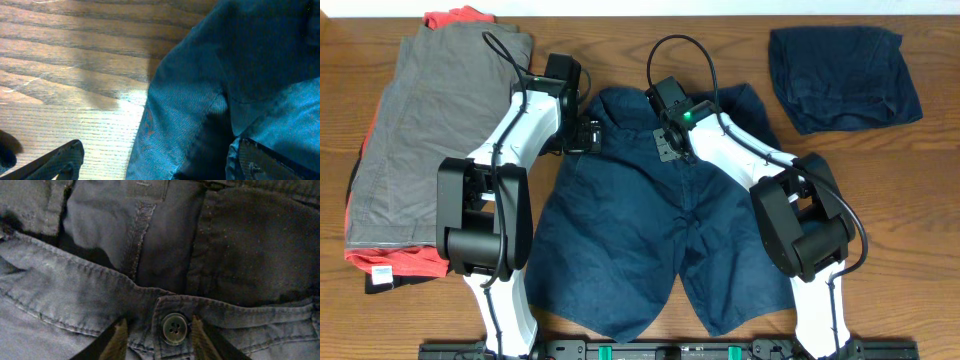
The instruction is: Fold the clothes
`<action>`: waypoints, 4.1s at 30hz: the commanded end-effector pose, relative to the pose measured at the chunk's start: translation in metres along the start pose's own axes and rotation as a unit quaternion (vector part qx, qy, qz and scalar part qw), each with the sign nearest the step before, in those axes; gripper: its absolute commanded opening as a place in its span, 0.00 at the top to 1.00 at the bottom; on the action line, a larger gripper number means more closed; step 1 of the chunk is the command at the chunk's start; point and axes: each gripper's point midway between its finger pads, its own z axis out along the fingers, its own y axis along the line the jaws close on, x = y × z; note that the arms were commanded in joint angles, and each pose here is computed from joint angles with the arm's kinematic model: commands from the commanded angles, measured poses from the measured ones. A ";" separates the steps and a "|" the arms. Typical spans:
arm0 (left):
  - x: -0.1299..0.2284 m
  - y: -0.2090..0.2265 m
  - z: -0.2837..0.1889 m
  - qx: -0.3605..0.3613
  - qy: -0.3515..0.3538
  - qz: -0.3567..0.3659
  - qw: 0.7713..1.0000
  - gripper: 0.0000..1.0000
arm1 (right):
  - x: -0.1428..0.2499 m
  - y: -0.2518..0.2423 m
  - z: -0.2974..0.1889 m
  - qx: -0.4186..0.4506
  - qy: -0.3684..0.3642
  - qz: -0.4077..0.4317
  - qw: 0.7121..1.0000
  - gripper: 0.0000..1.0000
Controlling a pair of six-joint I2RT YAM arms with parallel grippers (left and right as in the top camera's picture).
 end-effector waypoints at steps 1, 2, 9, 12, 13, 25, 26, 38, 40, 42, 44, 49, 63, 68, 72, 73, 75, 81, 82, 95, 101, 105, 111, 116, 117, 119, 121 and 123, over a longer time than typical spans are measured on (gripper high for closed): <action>-0.004 0.002 -0.010 0.001 -0.011 -0.006 1.000 0.01 | 0.002 -0.004 0.007 0.013 0.008 0.008 1.000 0.66; -0.004 0.002 -0.010 0.001 -0.011 -0.006 1.000 0.01 | 0.003 -0.006 0.010 0.015 0.011 0.008 1.000 0.68; -0.003 0.003 -0.010 0.001 -0.010 -0.006 1.000 0.01 | -0.002 -0.016 0.010 0.018 0.008 0.019 1.000 0.99; -0.003 0.003 -0.010 0.001 -0.010 -0.006 1.000 0.01 | -0.009 -0.020 0.008 0.018 0.000 0.030 0.999 0.99; -0.003 0.003 -0.010 0.001 -0.010 -0.006 1.000 0.01 | -0.014 -0.021 0.005 0.017 -0.004 0.032 0.999 0.99; -0.003 0.003 -0.010 0.001 -0.010 -0.006 1.000 0.01 | -0.008 -0.012 -0.005 -0.015 0.029 0.030 0.999 0.53; -0.003 0.003 -0.010 0.001 -0.010 -0.006 1.000 0.01 | -0.006 -0.011 -0.005 -0.018 0.033 0.030 0.999 0.53; -0.003 0.003 -0.010 0.000 -0.010 -0.006 1.000 0.01 | 0.023 -0.010 0.025 -0.009 0.078 0.004 0.997 0.64; -0.003 0.003 -0.010 0.000 -0.010 -0.006 1.000 0.01 | 0.022 -0.010 0.025 -0.010 0.076 0.004 0.997 0.68; -0.003 0.003 -0.010 0.000 -0.010 -0.006 1.000 0.00 | 0.022 -0.010 0.025 -0.010 0.076 0.004 0.997 0.68; -0.003 0.003 -0.010 0.000 -0.010 -0.006 1.000 0.01 | 0.021 -0.012 0.024 -0.009 0.075 0.005 0.997 0.69; -0.003 0.003 -0.010 0.000 -0.010 -0.006 1.000 0.01 | 0.010 -0.017 0.012 -0.010 0.064 0.012 0.998 0.79; -0.003 0.003 -0.010 0.000 -0.010 -0.006 1.000 0.01 | 0.005 -0.019 0.001 -0.009 0.055 0.013 0.998 0.92; -0.003 0.003 -0.010 0.000 -0.009 -0.006 1.000 0.01 | -0.010 -0.020 -0.011 -0.012 0.037 0.018 0.999 0.99; -0.003 0.002 -0.010 0.000 -0.010 -0.006 1.000 0.01 | -0.032 -0.021 -0.026 -0.016 0.007 0.024 1.000 0.99; -0.003 0.003 -0.010 0.000 -0.009 -0.006 1.000 0.01 | -0.034 -0.020 -0.028 -0.018 0.004 0.024 1.000 0.99; -0.003 0.003 -0.010 0.000 -0.009 -0.006 1.000 0.01 | -0.038 -0.020 -0.030 -0.019 -0.001 0.025 1.000 0.99; -0.003 0.003 -0.010 0.000 -0.009 -0.006 1.000 0.01 | -0.061 -0.022 -0.044 -0.015 -0.033 0.030 0.999 0.99; -0.003 0.003 -0.010 0.000 -0.009 -0.006 1.000 0.00 | -0.068 -0.022 -0.048 -0.014 -0.042 0.031 0.999 0.99; -0.002 0.003 -0.010 0.000 -0.008 -0.006 1.000 0.01 | -0.119 -0.052 -0.058 -0.001 -0.122 0.069 0.990 0.99; 0.000 0.003 -0.010 -0.001 -0.004 -0.005 1.000 0.01 | -0.134 -0.069 -0.040 -0.009 -0.145 0.076 0.986 0.99; 0.002 0.005 -0.010 -0.004 0.000 -0.006 1.000 0.00 | -0.134 -0.070 -0.022 -0.018 -0.141 0.069 0.988 0.99; 0.001 0.008 -0.010 -0.004 -0.001 -0.009 1.000 0.00 | -0.136 -0.070 -0.011 -0.008 -0.147 0.047 0.988 0.01; -0.004 0.015 -0.010 -0.004 -0.007 -0.009 1.000 0.00 | -0.143 -0.071 -0.045 -0.011 -0.159 0.048 0.986 0.01; -0.006 0.017 -0.010 -0.004 -0.010 -0.004 1.000 0.00 | -0.142 -0.071 -0.054 -0.012 -0.159 0.048 0.986 0.01; -0.010 0.021 -0.010 -0.004 -0.017 0.000 1.000 0.00 | -0.139 -0.073 -0.075 -0.013 -0.156 0.049 0.986 0.01; -0.016 0.026 -0.010 -0.003 -0.029 -0.002 1.000 0.00 | -0.131 -0.075 -0.093 -0.015 -0.145 0.051 0.988 0.01; -0.026 0.029 -0.010 -0.001 -0.047 -0.001 0.999 0.00 | -0.120 -0.076 -0.107 -0.018 -0.128 0.055 0.990 0.01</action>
